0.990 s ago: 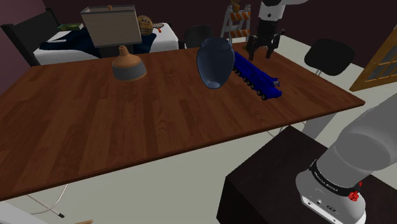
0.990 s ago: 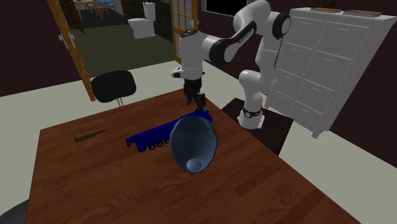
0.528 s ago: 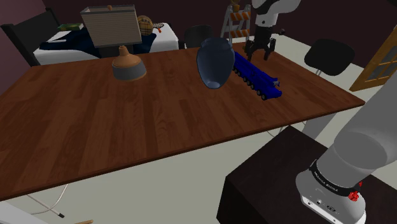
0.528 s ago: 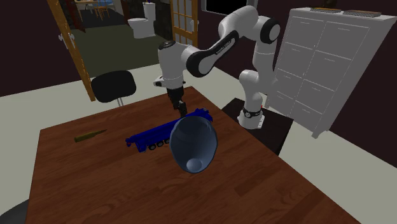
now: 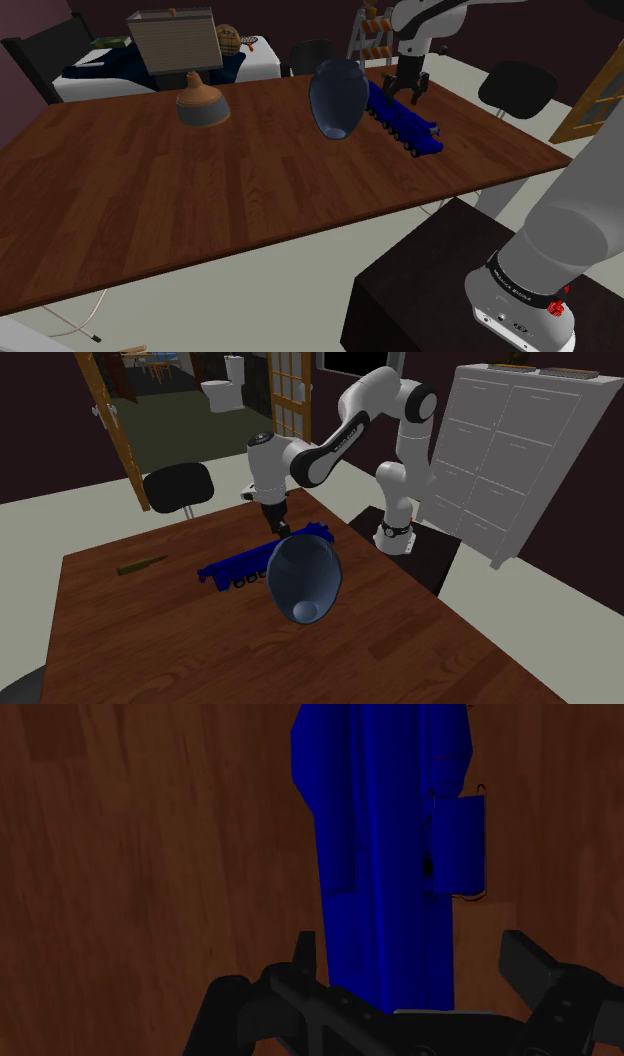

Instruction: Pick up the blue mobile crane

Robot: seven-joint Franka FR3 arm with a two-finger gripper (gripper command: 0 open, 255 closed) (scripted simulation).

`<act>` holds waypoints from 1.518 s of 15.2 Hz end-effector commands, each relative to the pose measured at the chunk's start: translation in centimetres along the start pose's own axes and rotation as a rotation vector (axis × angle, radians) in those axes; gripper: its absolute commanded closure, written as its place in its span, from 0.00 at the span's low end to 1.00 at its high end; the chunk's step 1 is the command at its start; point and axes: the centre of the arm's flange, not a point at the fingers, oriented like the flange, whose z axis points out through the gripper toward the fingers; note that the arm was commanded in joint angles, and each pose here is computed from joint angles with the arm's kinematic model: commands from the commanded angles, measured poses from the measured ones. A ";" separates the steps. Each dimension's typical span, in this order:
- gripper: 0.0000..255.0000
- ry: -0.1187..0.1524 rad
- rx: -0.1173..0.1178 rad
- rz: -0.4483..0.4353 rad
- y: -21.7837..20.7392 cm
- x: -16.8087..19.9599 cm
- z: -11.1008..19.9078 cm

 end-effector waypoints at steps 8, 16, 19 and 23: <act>1.00 0.000 0.000 0.000 0.1 0.0 0.3; 1.00 0.001 0.000 0.000 0.1 -0.2 -2.3; 1.00 0.001 0.000 0.000 0.0 -0.4 -3.8; 1.00 0.001 0.000 0.000 0.0 -0.5 -6.0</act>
